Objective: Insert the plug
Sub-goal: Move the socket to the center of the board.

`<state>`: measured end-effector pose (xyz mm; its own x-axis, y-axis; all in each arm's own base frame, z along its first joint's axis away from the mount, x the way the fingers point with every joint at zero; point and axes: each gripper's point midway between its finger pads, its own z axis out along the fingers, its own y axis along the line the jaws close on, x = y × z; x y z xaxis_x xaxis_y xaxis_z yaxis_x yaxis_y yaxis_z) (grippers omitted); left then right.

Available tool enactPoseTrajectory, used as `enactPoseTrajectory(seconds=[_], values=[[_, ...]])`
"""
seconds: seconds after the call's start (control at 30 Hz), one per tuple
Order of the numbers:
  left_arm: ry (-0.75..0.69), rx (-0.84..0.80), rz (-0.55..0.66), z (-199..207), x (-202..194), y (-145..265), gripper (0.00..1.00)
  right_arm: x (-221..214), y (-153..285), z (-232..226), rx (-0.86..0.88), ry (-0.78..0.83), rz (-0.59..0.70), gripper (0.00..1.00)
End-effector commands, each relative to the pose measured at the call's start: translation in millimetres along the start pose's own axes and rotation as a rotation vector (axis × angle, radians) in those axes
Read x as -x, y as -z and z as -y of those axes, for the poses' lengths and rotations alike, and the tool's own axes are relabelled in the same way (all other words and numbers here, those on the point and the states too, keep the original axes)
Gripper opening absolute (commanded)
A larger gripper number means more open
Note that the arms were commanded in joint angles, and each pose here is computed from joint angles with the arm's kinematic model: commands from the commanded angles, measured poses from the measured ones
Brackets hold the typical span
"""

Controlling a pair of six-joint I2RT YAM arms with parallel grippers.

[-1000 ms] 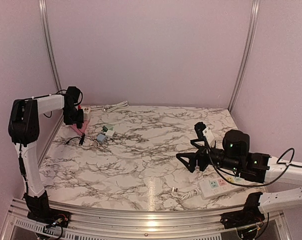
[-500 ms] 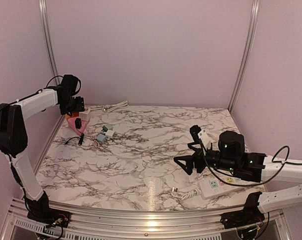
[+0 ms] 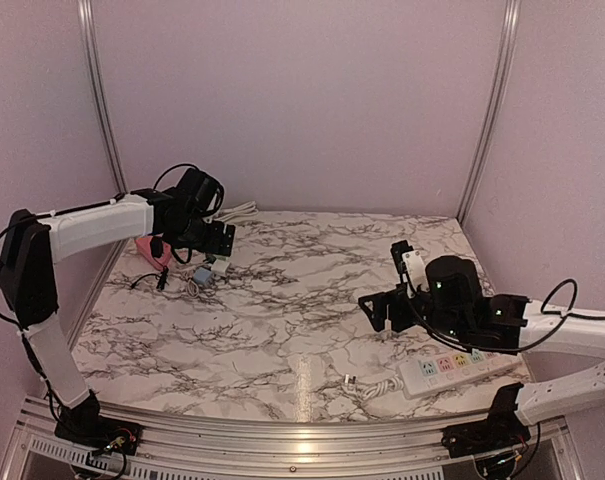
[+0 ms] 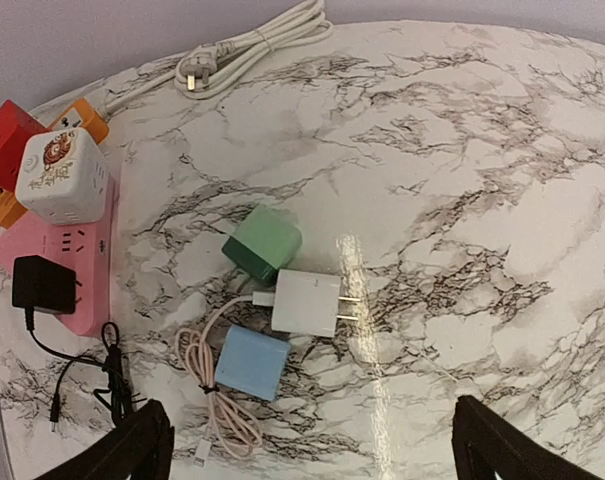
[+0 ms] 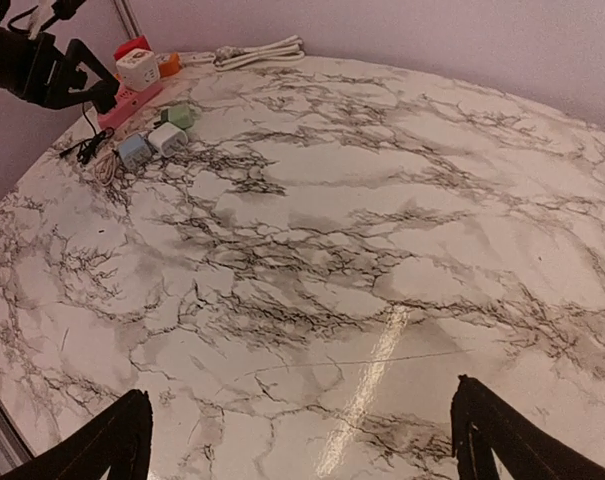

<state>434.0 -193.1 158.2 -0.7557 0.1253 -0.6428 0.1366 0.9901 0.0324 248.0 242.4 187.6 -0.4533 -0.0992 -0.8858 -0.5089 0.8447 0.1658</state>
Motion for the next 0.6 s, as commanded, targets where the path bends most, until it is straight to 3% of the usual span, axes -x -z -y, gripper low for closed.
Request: enactPoseTrajectory(seconds=[0.0,0.13,0.27,0.43,0.57], values=[[-0.075,-0.149,0.057,55.1,-5.4,31.0,0.99,-24.8,-2.8,32.7,-0.190,-0.178,-0.089,0.99],[-0.266,-0.362,0.075,124.6,-34.7,53.8,0.99,-48.0,-4.6,37.1,-0.217,-0.290,-0.144,0.99],[-0.588,-0.603,0.065,198.4,-87.5,77.6,0.99,-46.4,11.8,59.2,-0.324,-0.393,-0.084,0.98],[-0.864,-0.725,0.083,265.8,-132.0,94.7,0.99,-34.7,43.6,90.3,-0.434,-0.518,0.084,0.99],[-0.999,-0.759,0.118,311.9,-154.3,103.7,0.99,-32.5,58.0,100.3,-0.445,-0.560,0.159,0.99]])
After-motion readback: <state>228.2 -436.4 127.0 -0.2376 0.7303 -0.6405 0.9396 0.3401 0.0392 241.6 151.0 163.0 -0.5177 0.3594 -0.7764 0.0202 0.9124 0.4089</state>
